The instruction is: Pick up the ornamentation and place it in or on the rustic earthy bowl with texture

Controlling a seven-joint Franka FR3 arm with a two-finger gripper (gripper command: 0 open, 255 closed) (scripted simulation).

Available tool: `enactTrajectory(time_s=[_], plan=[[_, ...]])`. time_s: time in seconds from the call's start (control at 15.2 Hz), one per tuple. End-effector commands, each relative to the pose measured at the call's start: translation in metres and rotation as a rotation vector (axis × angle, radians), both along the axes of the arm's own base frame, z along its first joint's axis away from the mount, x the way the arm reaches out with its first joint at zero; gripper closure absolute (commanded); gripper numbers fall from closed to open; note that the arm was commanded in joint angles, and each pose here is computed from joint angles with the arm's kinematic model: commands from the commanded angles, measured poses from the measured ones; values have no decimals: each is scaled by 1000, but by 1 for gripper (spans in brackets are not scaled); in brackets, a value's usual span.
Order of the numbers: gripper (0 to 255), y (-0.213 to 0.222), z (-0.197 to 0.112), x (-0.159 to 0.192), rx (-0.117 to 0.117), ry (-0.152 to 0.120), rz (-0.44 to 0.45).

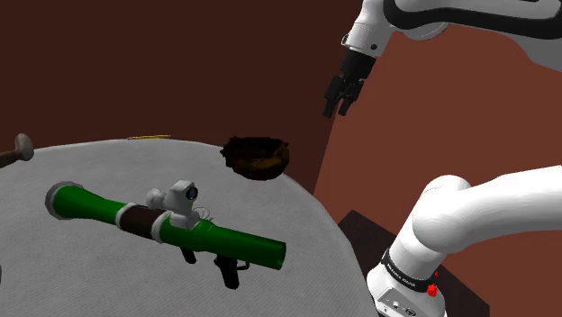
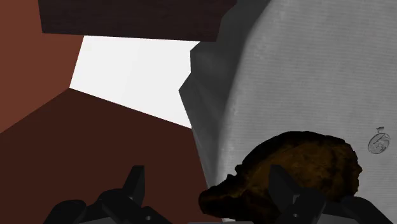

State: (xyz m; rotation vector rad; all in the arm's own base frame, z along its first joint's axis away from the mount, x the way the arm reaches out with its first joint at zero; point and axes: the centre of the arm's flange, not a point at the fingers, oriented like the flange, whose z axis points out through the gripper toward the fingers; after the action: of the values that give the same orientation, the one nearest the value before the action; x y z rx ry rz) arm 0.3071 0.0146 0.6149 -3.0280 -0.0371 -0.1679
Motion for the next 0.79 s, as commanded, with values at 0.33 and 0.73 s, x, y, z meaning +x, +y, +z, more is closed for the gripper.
enactTrajectory(time_s=[0.33,0.73], plan=[[0,64,-21,16,-21,18,-5],[0,141,-48,35,-46,40,-11]])
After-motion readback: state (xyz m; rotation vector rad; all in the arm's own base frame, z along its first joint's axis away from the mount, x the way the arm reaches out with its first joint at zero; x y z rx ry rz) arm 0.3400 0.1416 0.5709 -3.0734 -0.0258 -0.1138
